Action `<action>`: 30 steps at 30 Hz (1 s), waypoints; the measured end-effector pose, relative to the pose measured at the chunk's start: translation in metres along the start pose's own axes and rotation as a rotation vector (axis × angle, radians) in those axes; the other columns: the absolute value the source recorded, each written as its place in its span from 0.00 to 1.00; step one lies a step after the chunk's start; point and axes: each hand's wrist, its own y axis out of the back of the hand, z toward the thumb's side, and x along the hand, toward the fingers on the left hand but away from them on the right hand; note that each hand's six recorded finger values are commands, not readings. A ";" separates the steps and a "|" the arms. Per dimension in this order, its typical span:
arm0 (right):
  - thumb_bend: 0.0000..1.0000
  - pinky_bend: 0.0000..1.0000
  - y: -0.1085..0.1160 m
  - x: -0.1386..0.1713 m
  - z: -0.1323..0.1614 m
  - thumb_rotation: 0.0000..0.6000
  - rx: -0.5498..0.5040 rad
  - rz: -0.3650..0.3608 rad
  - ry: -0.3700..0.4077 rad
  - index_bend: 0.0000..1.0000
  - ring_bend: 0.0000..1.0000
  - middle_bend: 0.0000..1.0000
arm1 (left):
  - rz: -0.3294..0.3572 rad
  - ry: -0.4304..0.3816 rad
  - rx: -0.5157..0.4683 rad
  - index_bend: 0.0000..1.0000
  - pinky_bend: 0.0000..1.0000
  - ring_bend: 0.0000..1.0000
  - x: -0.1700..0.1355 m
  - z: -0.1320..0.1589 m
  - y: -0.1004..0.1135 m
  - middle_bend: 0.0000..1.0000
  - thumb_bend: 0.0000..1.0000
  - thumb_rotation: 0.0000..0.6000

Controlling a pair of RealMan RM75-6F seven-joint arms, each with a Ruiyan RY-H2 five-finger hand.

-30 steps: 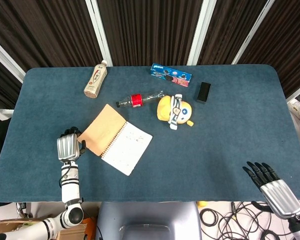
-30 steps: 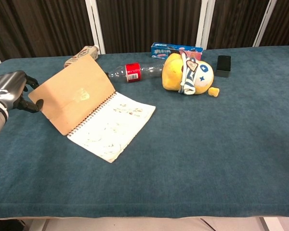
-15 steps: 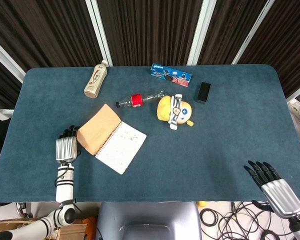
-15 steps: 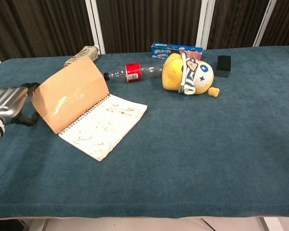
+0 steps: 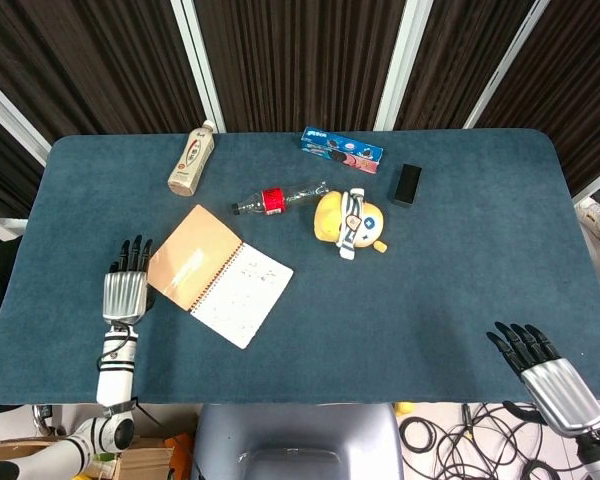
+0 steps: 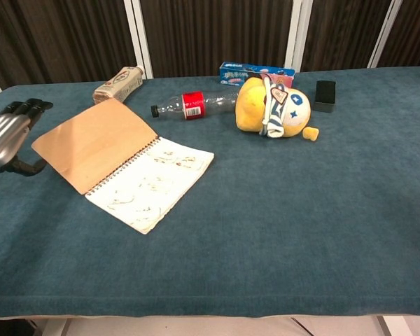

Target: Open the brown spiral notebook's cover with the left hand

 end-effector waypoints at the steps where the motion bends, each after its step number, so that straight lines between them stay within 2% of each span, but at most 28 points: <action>1: 0.02 0.07 0.000 0.000 0.000 1.00 0.000 0.001 0.000 0.00 0.00 0.00 | 0.015 0.004 0.014 0.00 0.35 0.00 0.001 -0.003 0.003 0.00 0.36 1.00; 5: 0.02 0.07 -0.001 -0.001 0.000 1.00 0.002 0.002 -0.003 0.00 0.00 0.00 | 0.087 0.010 0.063 0.00 0.35 0.00 0.002 -0.014 0.015 0.00 0.36 1.00; 10: 0.02 0.07 -0.001 -0.002 0.000 1.00 0.005 0.000 -0.007 0.00 0.00 0.00 | 0.134 -0.020 0.040 0.01 0.34 0.02 -0.002 -0.020 0.025 0.00 0.37 1.00; 15: 0.02 0.07 0.000 -0.002 -0.001 1.00 0.003 -0.011 -0.017 0.00 0.00 0.00 | 0.195 -0.112 0.025 0.02 0.34 0.08 -0.016 -0.024 0.045 0.00 0.37 1.00; 19: 0.02 0.07 0.002 -0.001 -0.001 1.00 0.002 -0.026 -0.022 0.00 0.00 0.00 | 0.213 -0.198 0.013 0.03 0.34 0.08 -0.036 -0.026 0.062 0.00 0.37 1.00; 22: 0.02 0.07 0.003 0.000 -0.001 1.00 0.001 -0.042 -0.023 0.00 0.00 0.00 | 0.189 -0.286 -0.009 0.03 0.33 0.07 -0.064 -0.029 0.074 0.00 0.37 1.00; 25: 0.02 0.07 0.004 0.001 0.000 1.00 0.002 -0.058 -0.022 0.00 0.00 0.00 | 0.115 -0.363 -0.017 0.02 0.32 0.02 -0.106 -0.039 0.080 0.00 0.37 1.00; 29: 0.02 0.07 0.004 0.002 0.001 1.00 0.002 -0.078 -0.024 0.00 0.00 0.00 | -0.036 -0.357 -0.008 0.00 0.31 0.00 -0.171 -0.060 0.079 0.00 0.37 1.00; 30: 0.02 0.07 0.004 0.002 0.001 1.00 0.004 -0.083 -0.025 0.00 0.00 0.00 | -0.050 -0.358 -0.007 0.00 0.32 0.00 -0.180 -0.061 0.080 0.00 0.37 1.00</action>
